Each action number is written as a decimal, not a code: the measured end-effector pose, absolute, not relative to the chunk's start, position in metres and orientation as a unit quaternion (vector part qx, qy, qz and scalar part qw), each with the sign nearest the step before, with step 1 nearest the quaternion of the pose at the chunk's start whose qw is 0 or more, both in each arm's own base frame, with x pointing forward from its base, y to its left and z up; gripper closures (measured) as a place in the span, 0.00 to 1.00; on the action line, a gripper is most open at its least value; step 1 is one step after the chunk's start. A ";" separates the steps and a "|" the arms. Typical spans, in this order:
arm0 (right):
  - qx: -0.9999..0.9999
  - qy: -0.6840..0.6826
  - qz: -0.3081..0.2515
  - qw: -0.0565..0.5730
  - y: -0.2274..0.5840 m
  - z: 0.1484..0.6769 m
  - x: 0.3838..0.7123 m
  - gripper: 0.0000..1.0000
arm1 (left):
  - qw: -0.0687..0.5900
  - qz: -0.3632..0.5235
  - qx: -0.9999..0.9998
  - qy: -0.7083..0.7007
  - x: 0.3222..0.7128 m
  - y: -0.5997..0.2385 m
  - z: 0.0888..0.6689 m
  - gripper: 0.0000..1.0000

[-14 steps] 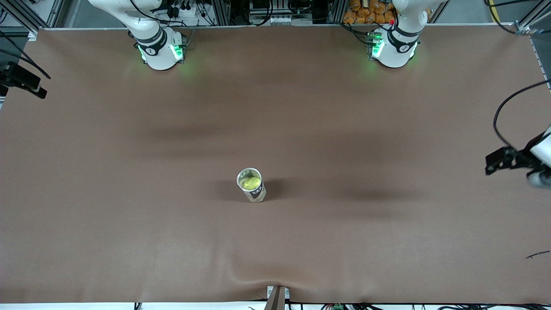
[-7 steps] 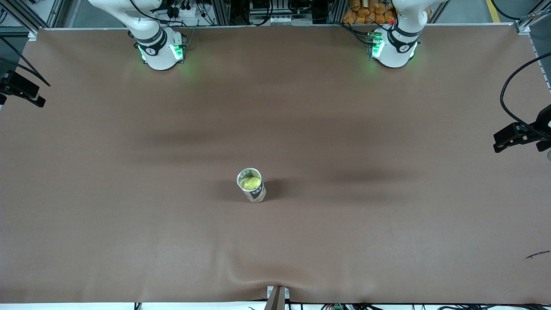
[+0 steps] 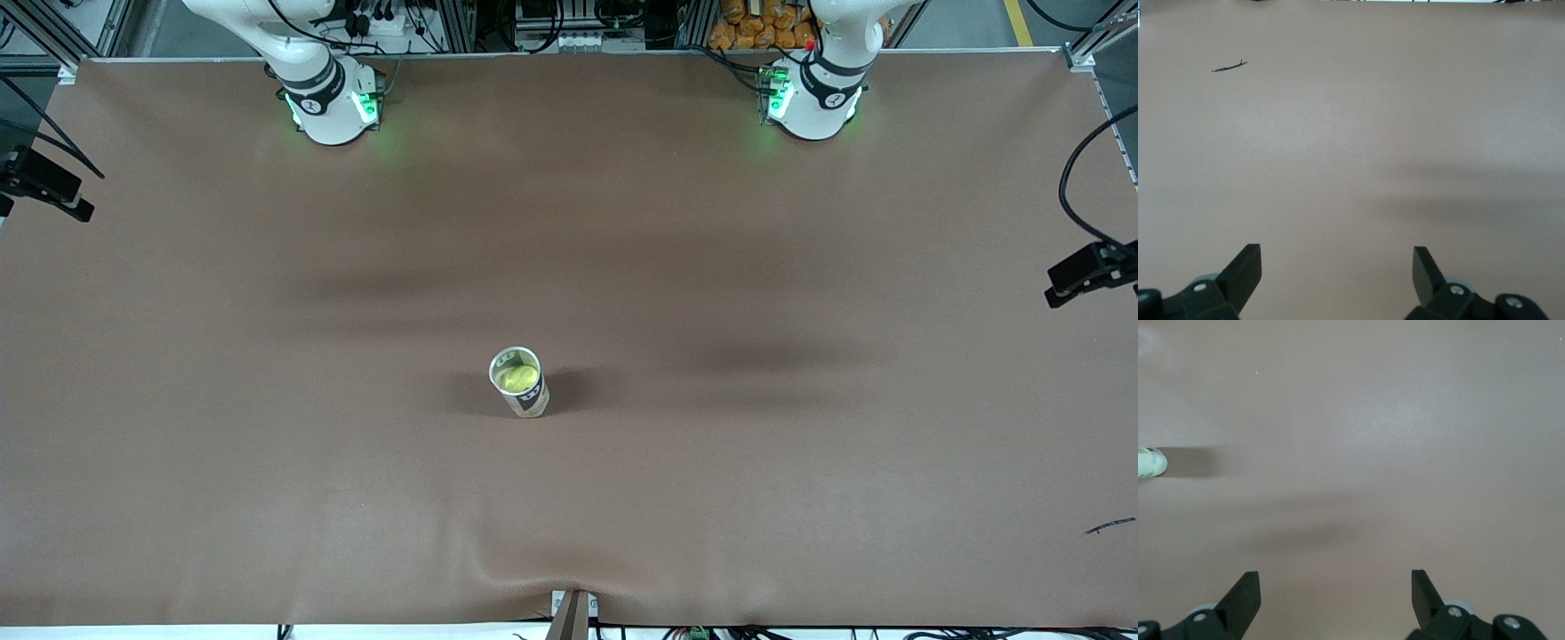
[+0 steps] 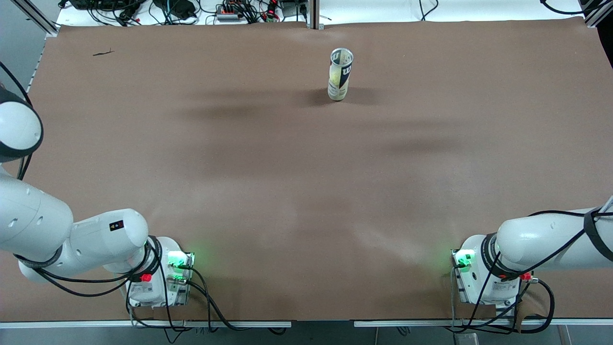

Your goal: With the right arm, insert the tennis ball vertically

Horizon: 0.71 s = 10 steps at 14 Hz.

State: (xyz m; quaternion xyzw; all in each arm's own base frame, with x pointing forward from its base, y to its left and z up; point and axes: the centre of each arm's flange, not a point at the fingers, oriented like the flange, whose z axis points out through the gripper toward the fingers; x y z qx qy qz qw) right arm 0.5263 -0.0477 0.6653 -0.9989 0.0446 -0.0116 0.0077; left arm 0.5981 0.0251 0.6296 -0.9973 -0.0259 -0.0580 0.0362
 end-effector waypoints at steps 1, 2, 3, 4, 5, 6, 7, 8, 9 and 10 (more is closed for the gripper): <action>-0.999 0.044 -0.012 0.008 -0.048 0.665 0.526 0.00 | 0.038 -0.056 -0.997 -0.033 0.592 0.018 0.634 0.00; -0.999 0.044 -0.012 0.008 -0.048 0.665 0.526 0.00 | 0.040 -0.051 -0.997 -0.037 0.585 0.009 0.636 0.00; -0.999 0.044 -0.012 0.008 -0.048 0.665 0.526 0.00 | 0.040 -0.048 -0.997 -0.041 0.580 -0.003 0.635 0.00; -0.999 0.044 -0.012 0.008 -0.048 0.665 0.526 0.00 | 0.041 -0.044 -0.997 -0.044 0.575 -0.017 0.632 0.00; -0.999 0.044 -0.012 0.008 -0.048 0.665 0.526 0.00 | 0.043 -0.040 -0.997 -0.045 0.569 -0.029 0.629 0.00; -0.999 0.044 -0.012 0.008 -0.048 0.665 0.526 0.00 | 0.045 -0.037 -0.997 -0.045 0.564 -0.037 0.626 0.00; -0.999 0.044 -0.012 0.008 -0.048 0.665 0.526 0.00 | 0.046 -0.034 -0.997 -0.043 0.558 -0.041 0.625 0.00; -0.999 0.044 -0.012 0.008 -0.048 0.665 0.526 0.00 | 0.046 -0.033 -0.997 -0.043 0.552 -0.040 0.625 0.00; -0.999 0.044 -0.012 0.008 -0.048 0.665 0.526 0.00 | 0.044 -0.031 -0.997 -0.046 0.546 -0.038 0.625 0.00; -0.999 0.044 -0.012 0.008 -0.048 0.665 0.526 0.00 | 0.041 -0.030 -0.998 -0.049 0.540 -0.035 0.625 0.00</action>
